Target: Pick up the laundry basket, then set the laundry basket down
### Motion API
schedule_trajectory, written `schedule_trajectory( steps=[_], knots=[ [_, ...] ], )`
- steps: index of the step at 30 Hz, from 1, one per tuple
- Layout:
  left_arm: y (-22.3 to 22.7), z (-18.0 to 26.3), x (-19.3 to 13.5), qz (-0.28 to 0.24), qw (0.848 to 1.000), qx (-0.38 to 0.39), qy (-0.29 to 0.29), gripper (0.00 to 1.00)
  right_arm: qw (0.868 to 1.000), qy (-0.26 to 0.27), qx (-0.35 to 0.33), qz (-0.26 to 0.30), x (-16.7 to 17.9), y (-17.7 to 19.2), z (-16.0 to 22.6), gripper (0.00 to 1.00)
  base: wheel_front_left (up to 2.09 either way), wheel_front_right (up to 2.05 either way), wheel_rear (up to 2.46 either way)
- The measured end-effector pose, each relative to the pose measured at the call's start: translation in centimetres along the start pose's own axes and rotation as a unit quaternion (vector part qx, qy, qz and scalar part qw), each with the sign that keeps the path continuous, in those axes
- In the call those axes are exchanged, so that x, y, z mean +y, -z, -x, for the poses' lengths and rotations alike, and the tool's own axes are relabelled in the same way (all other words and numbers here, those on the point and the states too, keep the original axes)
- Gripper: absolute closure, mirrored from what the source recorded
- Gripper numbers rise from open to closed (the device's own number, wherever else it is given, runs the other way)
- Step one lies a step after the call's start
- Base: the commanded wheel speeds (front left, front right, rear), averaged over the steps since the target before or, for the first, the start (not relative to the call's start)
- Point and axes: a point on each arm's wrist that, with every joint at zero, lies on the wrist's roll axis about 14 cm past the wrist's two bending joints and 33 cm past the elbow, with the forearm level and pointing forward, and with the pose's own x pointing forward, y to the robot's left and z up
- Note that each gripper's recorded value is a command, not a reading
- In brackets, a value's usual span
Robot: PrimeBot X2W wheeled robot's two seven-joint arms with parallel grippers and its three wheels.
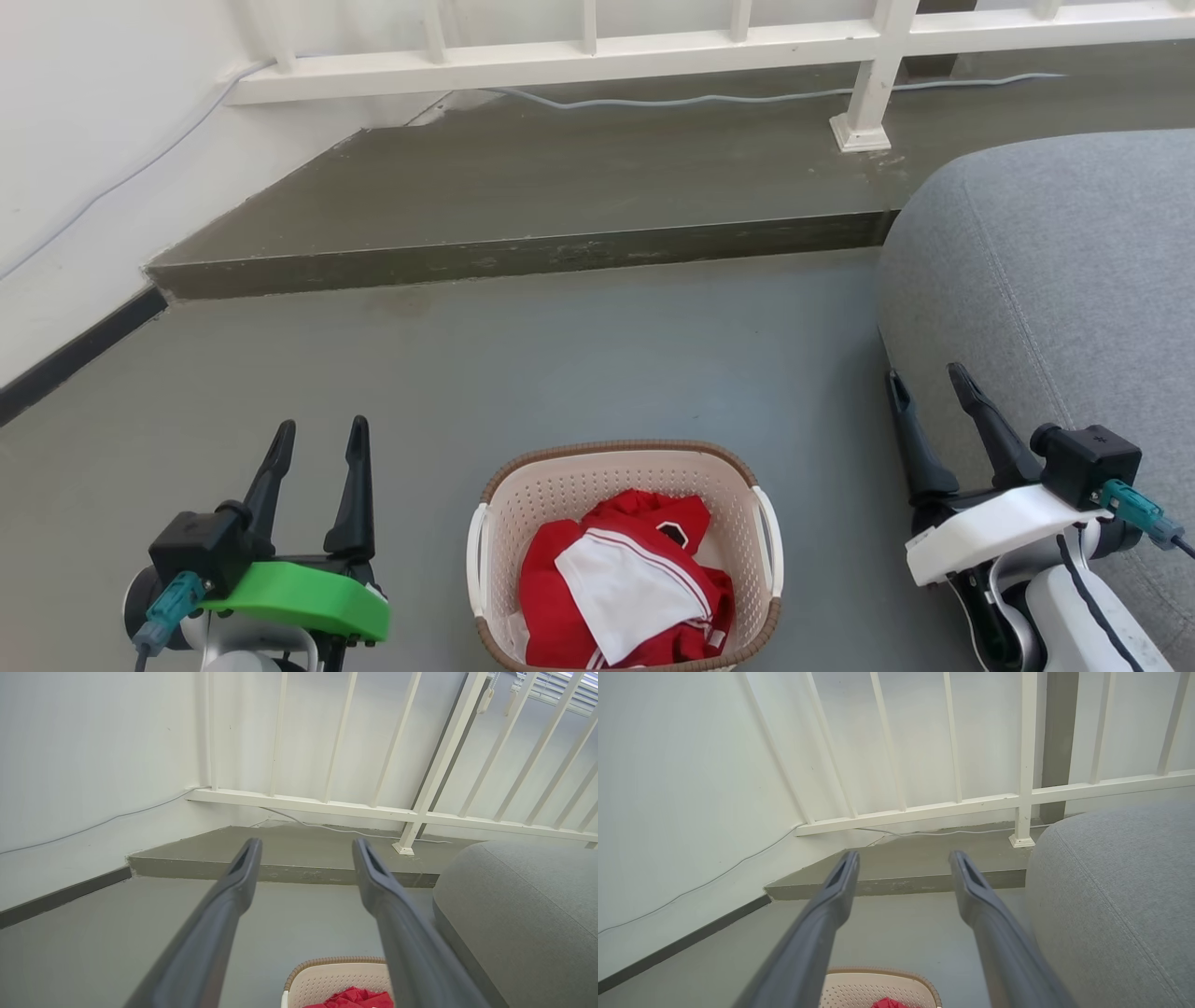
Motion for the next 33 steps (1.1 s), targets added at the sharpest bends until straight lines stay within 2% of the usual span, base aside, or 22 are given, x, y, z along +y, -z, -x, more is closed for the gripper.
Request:
schedule_trajectory(
  steps=[14,15,22,33],
  knots=[
    [0.0,-0.1,0.0,-0.005,1.0,-0.001,0.003,0.0,1.0,0.0,-0.003,-0.004,0.2,0.0,-0.2,0.0,0.0,0.0,0.0],
    [0.0,-0.1,0.0,-0.004,1.0,0.001,0.004,1.0,1.0,0.0,-0.003,-0.004,0.2,0.0,-0.2,1.0,0.0,0.0,0.0],
    [2.4,0.8,0.5,0.0,0.999,0.039,-0.009,1.0,0.999,0.013,0.043,-0.021,0.2,3.1,1.4,1.0,0.0,0.0,0.0],
    [2.7,1.1,1.3,0.064,0.996,0.046,-0.032,1.0,0.994,0.042,0.043,-0.086,-0.7,3.0,1.3,1.0,0.0,0.0,0.0]
  ],
)
